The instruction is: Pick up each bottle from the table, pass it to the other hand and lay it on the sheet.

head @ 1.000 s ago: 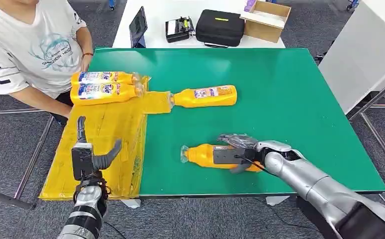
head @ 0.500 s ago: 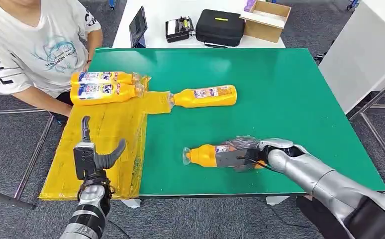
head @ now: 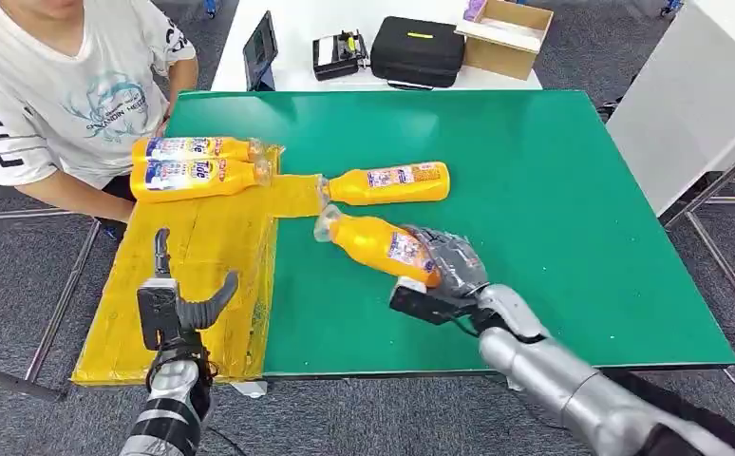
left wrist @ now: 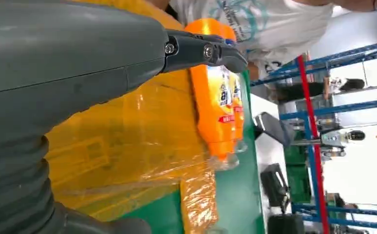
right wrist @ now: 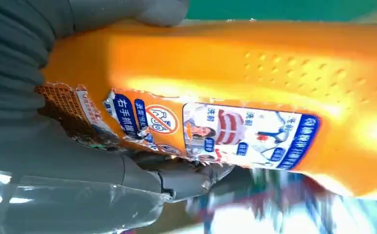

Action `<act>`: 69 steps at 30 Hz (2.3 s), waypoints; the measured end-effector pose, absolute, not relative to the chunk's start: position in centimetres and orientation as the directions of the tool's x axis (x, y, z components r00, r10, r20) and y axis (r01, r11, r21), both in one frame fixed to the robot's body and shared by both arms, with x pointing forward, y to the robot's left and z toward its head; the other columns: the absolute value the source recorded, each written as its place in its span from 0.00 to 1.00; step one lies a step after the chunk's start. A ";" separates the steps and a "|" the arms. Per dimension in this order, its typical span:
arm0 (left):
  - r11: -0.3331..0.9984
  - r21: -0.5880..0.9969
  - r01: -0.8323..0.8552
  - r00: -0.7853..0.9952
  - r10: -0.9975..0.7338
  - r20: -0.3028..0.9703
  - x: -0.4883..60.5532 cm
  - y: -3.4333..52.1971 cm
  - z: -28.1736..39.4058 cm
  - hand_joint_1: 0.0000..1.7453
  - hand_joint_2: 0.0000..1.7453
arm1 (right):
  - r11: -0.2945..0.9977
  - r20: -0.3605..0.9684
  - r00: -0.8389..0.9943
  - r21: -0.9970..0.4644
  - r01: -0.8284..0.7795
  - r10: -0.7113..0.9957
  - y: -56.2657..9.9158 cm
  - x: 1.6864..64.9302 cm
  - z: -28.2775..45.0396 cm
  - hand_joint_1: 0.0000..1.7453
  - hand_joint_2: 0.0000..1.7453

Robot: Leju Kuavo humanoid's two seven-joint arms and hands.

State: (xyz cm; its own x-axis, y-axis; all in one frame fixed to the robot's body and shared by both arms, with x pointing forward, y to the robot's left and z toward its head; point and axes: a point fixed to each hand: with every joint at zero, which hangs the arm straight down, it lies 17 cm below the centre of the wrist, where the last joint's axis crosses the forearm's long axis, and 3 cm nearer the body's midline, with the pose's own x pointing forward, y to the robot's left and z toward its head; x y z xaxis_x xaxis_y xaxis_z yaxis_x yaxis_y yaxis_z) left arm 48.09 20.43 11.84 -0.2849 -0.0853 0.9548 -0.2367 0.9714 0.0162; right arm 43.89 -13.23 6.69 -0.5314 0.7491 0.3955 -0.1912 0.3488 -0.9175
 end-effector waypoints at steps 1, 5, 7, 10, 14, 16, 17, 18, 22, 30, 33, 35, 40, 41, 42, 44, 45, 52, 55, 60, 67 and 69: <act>0.972 0.015 -0.235 -0.288 -0.085 0.954 47.9 20.5 12.0 0.00 1.00 | 0.373 0.415 -0.527 -0.908 -0.191 0.741 -12.0 43.5 7.2 1.00 1.00; 0.971 0.017 -0.240 -0.290 -0.088 0.953 47.4 20.8 12.1 0.00 1.00 | 0.449 0.508 -0.487 -0.860 -0.244 0.710 -10.5 42.9 7.8 1.00 1.00; 0.972 0.005 -0.236 -0.292 -0.076 0.953 47.3 20.9 12.1 0.00 1.00 | 0.536 0.522 -0.515 -0.833 -0.136 0.680 -10.5 43.2 10.8 1.00 1.00; 0.975 -0.045 -0.217 -0.298 -0.022 0.954 46.7 20.8 12.4 0.00 1.00 | 0.704 0.543 -0.548 -0.699 0.126 0.636 -12.2 43.5 18.6 1.00 1.00; 0.979 -0.153 -0.135 -0.291 0.108 0.951 46.2 19.3 13.2 0.00 1.00 | 0.797 0.574 -0.564 -0.515 0.315 0.593 -15.2 42.5 24.4 1.00 1.00; 0.979 -0.179 -0.099 -0.300 0.142 0.943 45.9 18.5 13.9 0.00 1.00 | 0.812 0.595 -0.555 -0.469 0.347 0.581 -16.4 42.1 25.1 1.00 1.00; 0.978 -0.194 -0.084 -0.303 0.160 0.940 45.8 18.1 14.2 0.00 1.00 | 0.819 0.606 -0.552 -0.452 0.354 0.572 -16.8 41.9 25.2 1.00 1.00; 0.974 -0.218 -0.059 -0.303 0.190 0.934 45.7 17.7 14.5 0.00 1.00 | 0.828 0.618 -0.551 -0.431 0.358 0.560 -17.1 41.8 25.3 1.00 1.00; 0.909 -0.382 0.166 -0.259 0.414 0.873 44.5 13.9 16.2 0.00 1.00 | 0.859 0.645 -0.568 -0.399 0.320 0.511 -17.0 41.3 24.5 1.00 1.00; 0.736 -0.493 0.463 -0.106 0.598 0.794 41.4 8.6 17.4 0.00 1.00 | 0.869 0.649 -0.597 -0.458 0.189 0.471 -13.2 40.1 20.0 1.00 1.00; 0.673 -0.513 0.533 -0.057 0.633 0.772 40.3 7.3 17.5 0.00 1.00 | 0.879 0.679 -0.592 -0.464 0.113 0.434 -11.3 39.6 18.0 1.00 1.00; 0.637 -0.529 0.561 -0.022 0.650 0.759 39.7 6.7 17.3 0.00 1.00 | 0.886 0.707 -0.584 -0.460 0.051 0.400 -9.6 39.1 16.5 1.00 1.00; 0.582 -0.548 0.600 0.046 0.659 0.751 38.6 5.4 16.5 0.00 1.00 | 0.877 0.737 -0.572 -0.476 -0.062 0.359 -5.5 37.5 13.7 1.00 1.00; 0.577 -0.547 0.607 0.054 0.657 0.752 38.5 5.3 16.4 0.00 1.00 | 0.873 0.740 -0.570 -0.481 -0.078 0.357 -5.0 37.3 13.2 1.00 1.00; 0.570 -0.544 0.615 0.064 0.652 0.755 38.3 5.0 16.2 0.00 1.00 | 0.868 0.743 -0.569 -0.487 -0.098 0.353 -4.4 37.1 12.7 1.00 1.00; 0.557 -0.535 0.635 0.082 0.640 0.764 38.0 4.5 15.9 0.00 1.00 | 0.859 0.752 -0.567 -0.492 -0.144 0.335 -3.0 36.6 12.0 1.00 1.00; 0.550 -0.527 0.647 0.092 0.630 0.771 37.7 4.1 15.7 0.00 1.00 | 0.853 0.756 -0.568 -0.494 -0.167 0.327 -2.2 36.3 11.7 1.00 1.00; 0.539 -0.505 0.675 0.125 0.591 0.797 36.8 3.2 14.4 0.00 1.00 | 0.829 0.766 -0.568 -0.504 -0.241 0.301 0.8 35.4 10.5 1.00 1.00; 0.539 -0.501 0.677 0.129 0.584 0.802 36.7 3.2 14.1 0.00 1.00 | 0.823 0.766 -0.568 -0.509 -0.253 0.299 1.1 35.2 10.3 1.00 1.00; 0.545 -0.485 0.684 0.133 0.561 0.817 36.6 3.0 13.6 0.00 1.00 | 0.816 0.774 -0.565 -0.505 -0.282 0.284 2.0 34.9 10.0 1.00 1.00; 0.559 -0.485 0.673 0.143 0.545 0.826 36.9 3.0 12.8 0.00 1.00 | 0.779 0.781 -0.565 -0.519 -0.351 0.265 4.8 33.8 9.2 1.00 1.00; 0.564 -0.487 0.666 0.145 0.543 0.827 37.1 3.1 12.7 0.00 1.00 | 0.759 0.780 -0.570 -0.529 -0.380 0.258 5.6 33.3 8.8 1.00 1.00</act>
State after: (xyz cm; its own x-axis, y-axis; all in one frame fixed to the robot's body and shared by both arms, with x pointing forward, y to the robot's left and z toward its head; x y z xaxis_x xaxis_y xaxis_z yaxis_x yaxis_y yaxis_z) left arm 37.15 3.11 12.68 0.1448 0.5431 0.8271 0.6664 0.5643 -0.4873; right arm 33.32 5.61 8.79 -0.5699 0.2583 0.7800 -0.3802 0.7586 -0.5291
